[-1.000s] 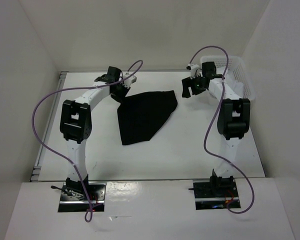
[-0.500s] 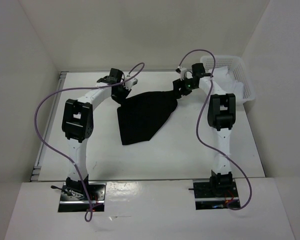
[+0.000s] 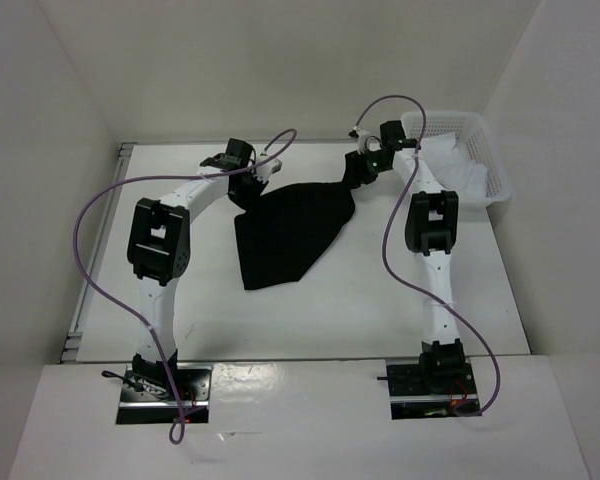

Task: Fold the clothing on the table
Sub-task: Flatten the skirt out

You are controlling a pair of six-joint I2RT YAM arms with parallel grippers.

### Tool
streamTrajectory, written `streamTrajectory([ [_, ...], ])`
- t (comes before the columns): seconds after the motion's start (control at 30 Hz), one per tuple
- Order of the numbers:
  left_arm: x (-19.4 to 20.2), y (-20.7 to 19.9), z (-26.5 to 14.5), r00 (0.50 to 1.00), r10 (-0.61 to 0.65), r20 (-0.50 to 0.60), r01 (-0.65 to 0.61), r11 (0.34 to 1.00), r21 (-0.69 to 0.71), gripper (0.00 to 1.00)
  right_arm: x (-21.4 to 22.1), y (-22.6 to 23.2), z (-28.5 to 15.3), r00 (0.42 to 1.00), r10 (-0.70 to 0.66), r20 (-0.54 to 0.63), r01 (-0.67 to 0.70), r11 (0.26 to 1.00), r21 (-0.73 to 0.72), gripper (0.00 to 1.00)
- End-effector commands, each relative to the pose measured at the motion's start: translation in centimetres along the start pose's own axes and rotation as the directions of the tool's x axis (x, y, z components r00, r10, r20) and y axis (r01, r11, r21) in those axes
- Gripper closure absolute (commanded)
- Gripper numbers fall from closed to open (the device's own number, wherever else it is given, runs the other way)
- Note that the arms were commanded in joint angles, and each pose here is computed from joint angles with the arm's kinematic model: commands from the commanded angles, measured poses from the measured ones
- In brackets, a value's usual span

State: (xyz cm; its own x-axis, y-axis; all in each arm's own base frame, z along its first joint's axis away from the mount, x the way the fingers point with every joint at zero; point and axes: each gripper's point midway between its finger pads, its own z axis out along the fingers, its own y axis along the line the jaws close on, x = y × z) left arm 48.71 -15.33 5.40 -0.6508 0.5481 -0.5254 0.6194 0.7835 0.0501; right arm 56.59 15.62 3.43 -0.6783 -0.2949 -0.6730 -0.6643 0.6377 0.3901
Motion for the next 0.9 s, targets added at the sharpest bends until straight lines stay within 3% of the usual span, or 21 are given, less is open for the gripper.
streamTrajectory([
  [0.0,0.1,0.1,0.2,1.000,0.011,-0.005,-0.011,1.000,-0.006,1.00,1.0,1.3,0.7,0.997,0.043,-0.060,-0.047,0.997,-0.056,0.43],
  [0.07,0.1,0.1,0.2,1.000,0.011,-0.005,-0.011,1.000,-0.006,1.00,1.5,1.5,0.9,0.995,0.060,-0.085,-0.066,0.995,-0.076,0.52],
  [0.1,0.1,0.1,0.2,1.000,0.011,-0.005,-0.011,1.000,-0.006,1.00,-0.6,2.0,0.4,0.999,0.005,-0.051,-0.008,0.997,-0.073,0.55],
  [0.17,0.1,0.1,0.2,1.000,0.011,-0.005,-0.011,1.000,-0.006,1.00,2.3,2.2,1.4,0.989,0.079,-0.129,-0.092,0.990,-0.103,0.66],
  [0.23,0.1,0.1,0.2,1.000,0.011,-0.005,-0.011,1.000,-0.006,1.00,0.1,2.5,0.8,0.997,0.039,-0.063,-0.046,0.993,-0.107,0.82],
  [0.37,-1.1,0.4,-1.5,0.999,0.009,0.033,-0.008,1.000,-0.030,1.00,-2.6,5.3,-0.8,1.000,-0.020,-0.014,0.018,0.990,-0.143,1.00],
  [0.5,-3.1,1.3,-4.8,0.996,-0.002,0.094,0.011,0.995,-0.094,1.00,-7.1,9.4,-4.6,0.996,-0.073,0.058,0.080,0.987,-0.140,1.00],
  [0.6,-5.6,2.1,-9.0,0.983,-0.011,0.182,0.040,0.987,-0.158,1.00,-11.2,12.0,-8.9,0.983,-0.134,0.129,0.141,0.989,-0.049,1.00],
  [0.87,-10.9,2.6,-23.1,0.911,0.013,0.413,0.118,0.949,-0.291,1.00,-16.9,21.2,-18.1,0.937,-0.271,0.219,0.236,0.957,0.170,1.00],
])
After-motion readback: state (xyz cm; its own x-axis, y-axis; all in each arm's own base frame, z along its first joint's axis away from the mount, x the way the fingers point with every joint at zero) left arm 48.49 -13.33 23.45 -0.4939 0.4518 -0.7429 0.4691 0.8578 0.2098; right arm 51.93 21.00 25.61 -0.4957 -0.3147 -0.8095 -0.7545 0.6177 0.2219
